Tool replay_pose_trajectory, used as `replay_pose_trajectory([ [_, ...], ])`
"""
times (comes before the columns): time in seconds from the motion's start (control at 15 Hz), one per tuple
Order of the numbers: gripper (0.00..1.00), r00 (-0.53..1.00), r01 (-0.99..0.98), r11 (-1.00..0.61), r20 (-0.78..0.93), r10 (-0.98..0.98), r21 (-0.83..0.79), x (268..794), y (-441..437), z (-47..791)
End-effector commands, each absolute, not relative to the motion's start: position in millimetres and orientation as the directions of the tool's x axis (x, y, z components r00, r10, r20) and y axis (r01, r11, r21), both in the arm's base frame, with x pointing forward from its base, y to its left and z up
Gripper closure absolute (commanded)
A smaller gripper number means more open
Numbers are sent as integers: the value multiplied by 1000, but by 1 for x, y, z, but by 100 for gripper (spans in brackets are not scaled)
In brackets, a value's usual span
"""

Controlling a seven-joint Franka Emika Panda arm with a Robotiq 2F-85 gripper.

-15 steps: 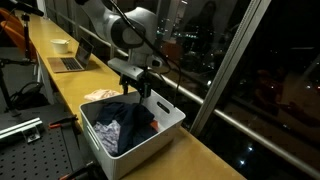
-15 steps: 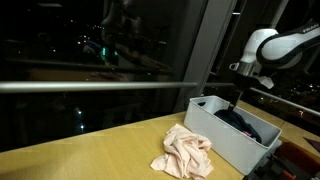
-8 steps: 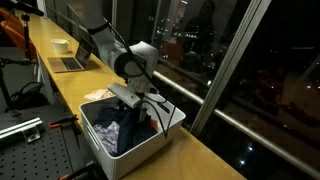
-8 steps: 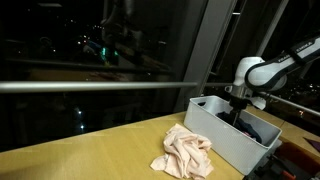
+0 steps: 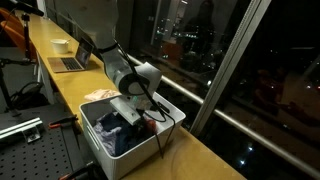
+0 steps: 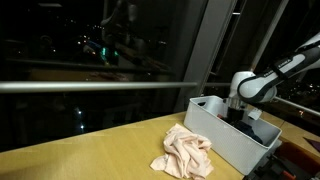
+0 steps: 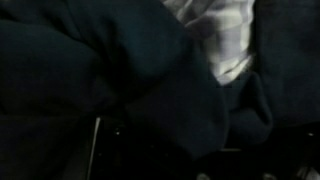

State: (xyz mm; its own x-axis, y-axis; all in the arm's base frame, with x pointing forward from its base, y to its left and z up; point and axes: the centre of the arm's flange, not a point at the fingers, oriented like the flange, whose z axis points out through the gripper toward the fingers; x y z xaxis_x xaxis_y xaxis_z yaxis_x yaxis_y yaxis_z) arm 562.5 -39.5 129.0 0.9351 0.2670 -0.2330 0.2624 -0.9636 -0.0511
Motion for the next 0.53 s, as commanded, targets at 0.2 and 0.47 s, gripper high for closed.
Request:
replay_pose_trajectory([
  [0.2, 93, 956, 229, -970, -171, 239, -79, 558, -38, 178],
  [0.47, 99, 962, 257, -965, -87, 260, -45, 545, -11, 259],
])
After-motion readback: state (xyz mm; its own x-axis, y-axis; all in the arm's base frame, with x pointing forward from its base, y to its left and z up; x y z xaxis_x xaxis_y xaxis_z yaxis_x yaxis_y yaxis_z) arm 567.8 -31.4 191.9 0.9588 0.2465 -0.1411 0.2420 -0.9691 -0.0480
